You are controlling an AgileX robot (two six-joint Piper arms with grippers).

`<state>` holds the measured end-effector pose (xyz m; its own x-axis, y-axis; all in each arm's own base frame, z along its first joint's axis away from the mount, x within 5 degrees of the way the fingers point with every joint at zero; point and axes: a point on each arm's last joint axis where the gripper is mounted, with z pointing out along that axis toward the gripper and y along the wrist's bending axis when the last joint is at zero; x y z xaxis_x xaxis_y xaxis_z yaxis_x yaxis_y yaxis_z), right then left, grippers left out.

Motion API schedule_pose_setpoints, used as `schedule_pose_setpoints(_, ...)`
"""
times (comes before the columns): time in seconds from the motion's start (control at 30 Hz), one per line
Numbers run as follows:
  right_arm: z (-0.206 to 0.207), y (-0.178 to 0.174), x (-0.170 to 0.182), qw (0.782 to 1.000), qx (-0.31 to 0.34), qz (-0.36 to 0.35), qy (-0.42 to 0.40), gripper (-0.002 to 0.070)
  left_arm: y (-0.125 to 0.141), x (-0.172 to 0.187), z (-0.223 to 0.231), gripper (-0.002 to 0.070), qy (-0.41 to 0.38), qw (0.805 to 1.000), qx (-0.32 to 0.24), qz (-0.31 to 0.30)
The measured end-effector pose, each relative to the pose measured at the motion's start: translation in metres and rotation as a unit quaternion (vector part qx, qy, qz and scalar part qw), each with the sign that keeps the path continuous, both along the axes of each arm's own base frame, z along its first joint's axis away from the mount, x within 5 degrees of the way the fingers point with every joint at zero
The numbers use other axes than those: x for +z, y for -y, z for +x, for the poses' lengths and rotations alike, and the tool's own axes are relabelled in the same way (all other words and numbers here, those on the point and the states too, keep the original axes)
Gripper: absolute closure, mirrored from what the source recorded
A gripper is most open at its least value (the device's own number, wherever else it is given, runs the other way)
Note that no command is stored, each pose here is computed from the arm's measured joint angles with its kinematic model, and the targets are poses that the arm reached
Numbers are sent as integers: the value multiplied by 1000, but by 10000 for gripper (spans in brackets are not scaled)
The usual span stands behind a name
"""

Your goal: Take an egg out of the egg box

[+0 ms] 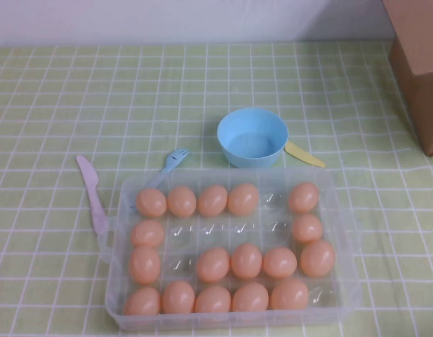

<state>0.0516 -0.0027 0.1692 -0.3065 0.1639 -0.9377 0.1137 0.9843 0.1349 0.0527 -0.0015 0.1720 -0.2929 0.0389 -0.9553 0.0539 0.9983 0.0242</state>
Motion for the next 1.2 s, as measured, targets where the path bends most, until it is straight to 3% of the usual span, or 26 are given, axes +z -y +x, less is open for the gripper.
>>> schedule_pose_setpoints(1.13, 0, 0, 0, 1000, 0, 0, 0, 694, -1, 0, 0, 679, 1, 1000, 1, 15)
schedule_pose_setpoints(1.2, 0, 0, 0, 1000, 0, 0, 0, 694, 0, 1, 0, 679, 5, 1000, 2, -13)
